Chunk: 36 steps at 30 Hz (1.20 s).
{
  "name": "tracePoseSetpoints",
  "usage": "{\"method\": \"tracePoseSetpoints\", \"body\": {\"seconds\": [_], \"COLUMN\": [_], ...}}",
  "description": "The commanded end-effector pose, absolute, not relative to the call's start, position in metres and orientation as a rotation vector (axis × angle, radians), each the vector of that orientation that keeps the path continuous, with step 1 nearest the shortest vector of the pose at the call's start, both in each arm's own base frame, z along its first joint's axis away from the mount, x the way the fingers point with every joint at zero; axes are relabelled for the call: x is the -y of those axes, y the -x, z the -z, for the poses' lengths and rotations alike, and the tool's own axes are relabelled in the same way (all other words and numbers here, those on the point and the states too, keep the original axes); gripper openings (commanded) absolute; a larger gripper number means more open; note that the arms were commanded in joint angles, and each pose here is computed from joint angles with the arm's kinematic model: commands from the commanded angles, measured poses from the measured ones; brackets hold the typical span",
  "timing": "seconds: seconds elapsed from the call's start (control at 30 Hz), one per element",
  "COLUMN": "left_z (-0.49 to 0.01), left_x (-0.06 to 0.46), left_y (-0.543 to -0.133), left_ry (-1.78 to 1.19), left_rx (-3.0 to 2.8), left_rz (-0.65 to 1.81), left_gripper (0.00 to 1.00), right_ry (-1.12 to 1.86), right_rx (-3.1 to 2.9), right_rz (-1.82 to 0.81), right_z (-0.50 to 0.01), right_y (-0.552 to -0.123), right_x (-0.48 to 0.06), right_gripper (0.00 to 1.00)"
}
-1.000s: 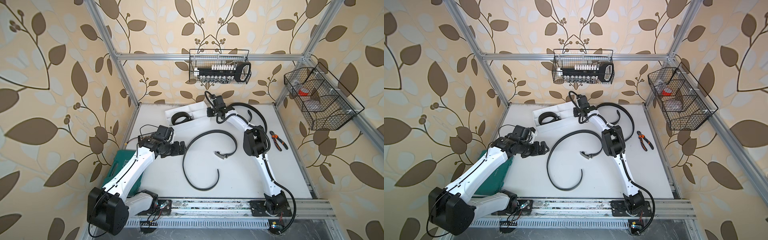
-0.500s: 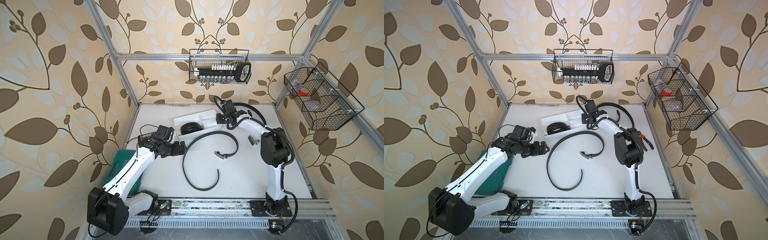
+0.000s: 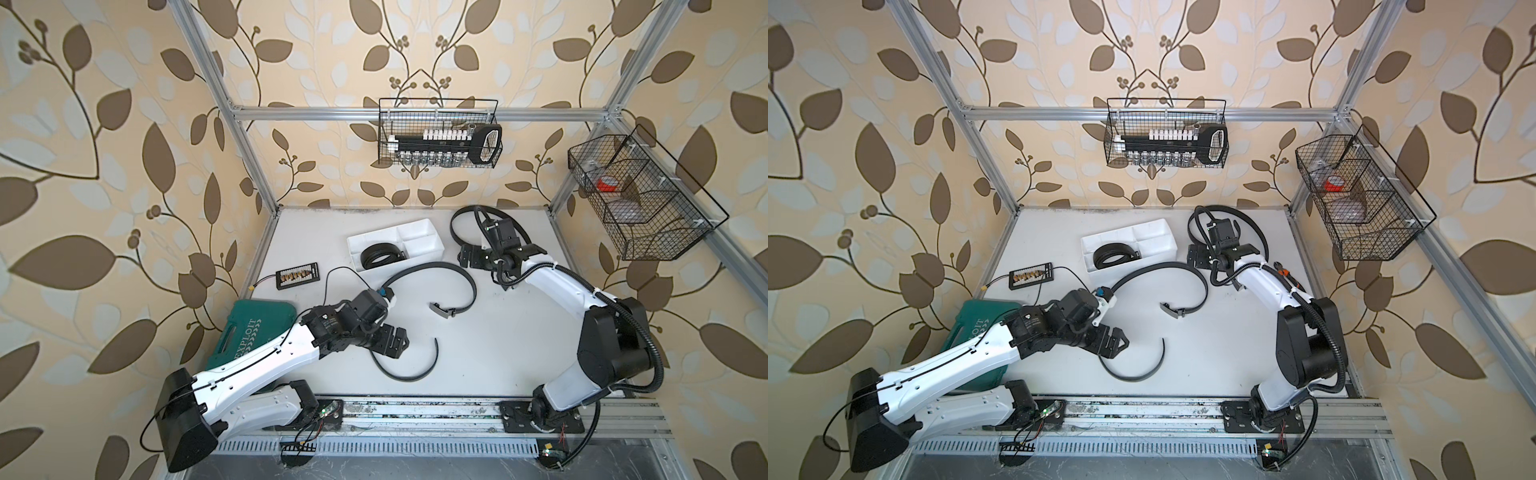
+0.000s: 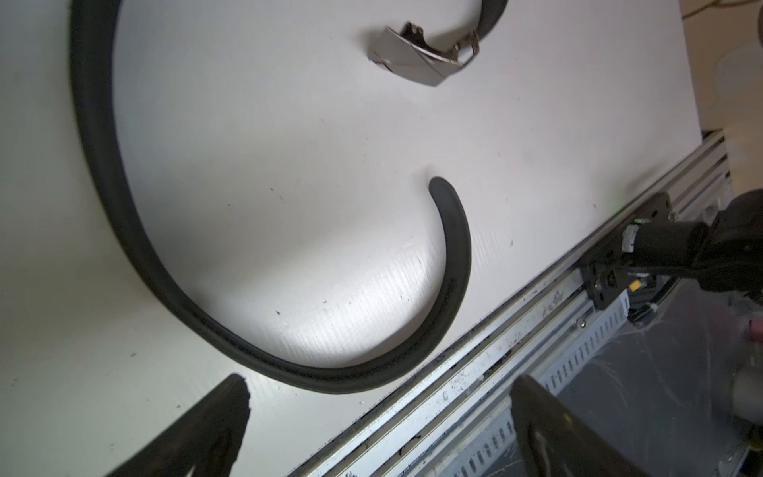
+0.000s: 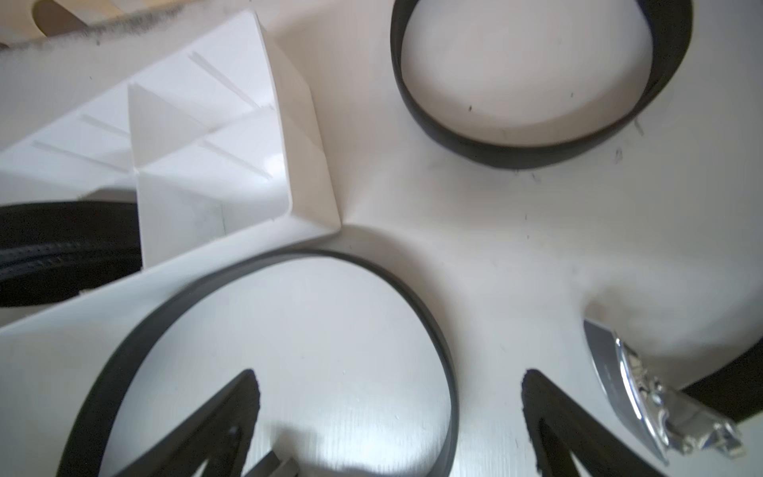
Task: Place the belts into the storage roll
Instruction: Move the container to the center of the board, then roll the belt at the center of the board.
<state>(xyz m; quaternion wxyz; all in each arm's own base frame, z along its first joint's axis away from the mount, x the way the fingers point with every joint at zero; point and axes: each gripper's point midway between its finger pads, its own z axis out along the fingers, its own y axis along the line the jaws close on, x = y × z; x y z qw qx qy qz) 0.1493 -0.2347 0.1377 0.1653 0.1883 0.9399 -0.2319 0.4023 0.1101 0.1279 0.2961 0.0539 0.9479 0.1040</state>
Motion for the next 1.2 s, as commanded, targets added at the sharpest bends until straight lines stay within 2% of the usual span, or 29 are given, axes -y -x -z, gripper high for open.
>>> {"method": "tracePoseSetpoints", "body": {"seconds": [0.0, 0.17, 0.27, 0.33, 0.47, 0.57, 0.63, 0.67, 0.7, 0.73, 0.8, 0.97, 1.03, 1.17], "left_z": [-0.131, -0.109, -0.083, -0.064, -0.047, -0.041, -0.039, -0.039, -0.039, -0.040, -0.041, -0.049, -0.052, -0.057], "left_x": [0.264, 0.310, 0.323, 0.321, 0.316, 0.309, 0.301, 0.297, 0.295, 0.292, 0.287, 0.300, 0.308, 0.329], "left_y": [-0.145, -0.122, -0.117, -0.121, -0.130, -0.135, -0.142, -0.144, -0.148, -0.153, -0.164, -0.203, -0.225, -0.257], "left_ry": [-0.633, -0.905, -1.014, -1.023, -0.975, -0.930, -0.874, -0.853, -0.825, -0.796, -0.732, -0.548, -0.443, -0.257], "left_rx": [-2.625, -2.617, -2.650, -2.690, -2.720, -2.748, -2.774, -2.788, -2.801, -2.815, -2.837, -2.888, -2.906, -2.920], "left_rz": [0.583, 0.453, 0.285, 0.136, 0.003, -0.048, -0.050, -0.039, -0.021, -0.002, 0.031, 0.203, 0.262, 0.431], "left_gripper": [0.99, 0.99, 0.96, 0.91, 0.80, 0.68, 0.51, 0.47, 0.43, 0.31, 0.18, 0.08, 0.01, 0.00], "right_ry": [-0.158, -0.151, -0.151, -0.141, -0.130, -0.109, -0.102, -0.103, -0.100, -0.095, -0.089, -0.053, -0.033, 0.034], "right_rx": [-2.603, -2.672, -2.712, -2.738, -2.811, -2.860, -2.881, -2.886, -2.887, -2.890, -2.893, -2.899, -2.911, -2.908], "right_rz": [-0.293, -0.279, -0.297, -0.306, -0.259, -0.260, -0.277, -0.281, -0.286, -0.290, -0.290, -0.304, -0.300, -0.325], "right_z": [-0.109, -0.086, -0.073, -0.066, -0.045, -0.031, -0.024, -0.022, -0.021, -0.021, -0.024, -0.032, -0.032, -0.038], "right_y": [-0.371, -0.350, -0.345, -0.345, -0.349, -0.350, -0.350, -0.350, -0.349, -0.347, -0.340, -0.298, -0.273, -0.238], "right_x": [-0.107, -0.102, -0.103, -0.105, -0.103, -0.106, -0.109, -0.109, -0.109, -0.110, -0.108, -0.109, -0.113, -0.131], "right_gripper": [0.99, 0.99, 0.99, 0.99, 0.96, 0.84, 0.65, 0.57, 0.53, 0.49, 0.43, 0.36, 0.34, 0.29]}}
